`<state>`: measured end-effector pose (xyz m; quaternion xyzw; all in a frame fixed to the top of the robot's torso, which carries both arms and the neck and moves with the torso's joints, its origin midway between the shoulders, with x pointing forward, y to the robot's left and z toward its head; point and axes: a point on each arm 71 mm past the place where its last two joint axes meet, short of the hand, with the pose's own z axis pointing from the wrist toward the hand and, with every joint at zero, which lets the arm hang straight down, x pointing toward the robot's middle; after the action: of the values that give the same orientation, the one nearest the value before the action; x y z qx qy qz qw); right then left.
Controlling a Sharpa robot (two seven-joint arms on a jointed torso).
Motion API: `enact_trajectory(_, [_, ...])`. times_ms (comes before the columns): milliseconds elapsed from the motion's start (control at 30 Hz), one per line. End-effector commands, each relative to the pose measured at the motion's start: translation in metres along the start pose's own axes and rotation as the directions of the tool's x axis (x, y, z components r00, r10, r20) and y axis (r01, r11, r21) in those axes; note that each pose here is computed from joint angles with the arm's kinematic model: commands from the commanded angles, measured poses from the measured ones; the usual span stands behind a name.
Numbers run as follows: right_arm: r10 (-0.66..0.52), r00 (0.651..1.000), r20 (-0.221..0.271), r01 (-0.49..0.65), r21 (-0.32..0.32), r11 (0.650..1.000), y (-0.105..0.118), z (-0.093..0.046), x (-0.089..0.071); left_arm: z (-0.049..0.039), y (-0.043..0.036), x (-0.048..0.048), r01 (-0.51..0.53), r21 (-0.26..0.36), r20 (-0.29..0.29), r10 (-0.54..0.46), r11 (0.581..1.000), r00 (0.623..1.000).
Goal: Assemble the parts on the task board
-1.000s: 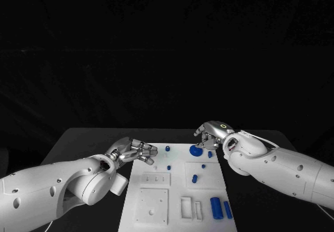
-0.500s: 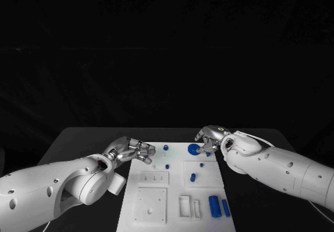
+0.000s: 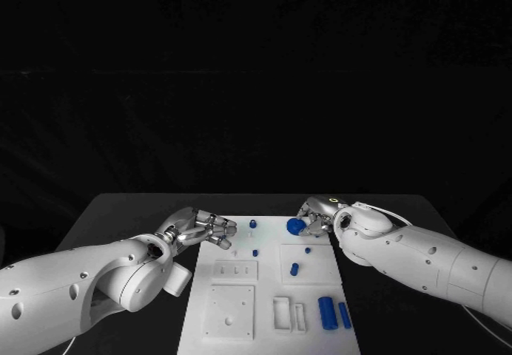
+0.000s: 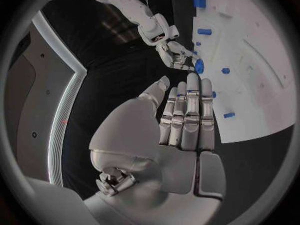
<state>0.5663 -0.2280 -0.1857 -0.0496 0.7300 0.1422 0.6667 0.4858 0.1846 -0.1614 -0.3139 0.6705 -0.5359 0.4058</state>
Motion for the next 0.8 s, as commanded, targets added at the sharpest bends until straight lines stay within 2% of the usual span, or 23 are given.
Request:
enact_trajectory(33, [0.005, 1.0, -0.02, -0.005, -0.008, 1.0, 0.0044, 0.0011, 0.0023, 0.0007, -0.0019, 0.0022, 0.004, 0.008, -0.02, -0.004, 1.0, 1.0])
enact_trajectory(600, [0.001, 1.0, -0.017, -0.001, 0.0, 1.0, 0.0073, 0.0035, 0.0033, -0.0004, -0.0013, 0.0005, 0.003, 0.004, -0.014, -0.003, 1.0, 1.0])
enact_trajectory(800, [0.006, 1.0, -0.001, -0.006, 0.01, 1.0, 0.0062, 0.0034, 0.0021, -0.0002, -0.0013, 0.0007, 0.003, 0.004, -0.016, -0.003, 1.0, 1.0])
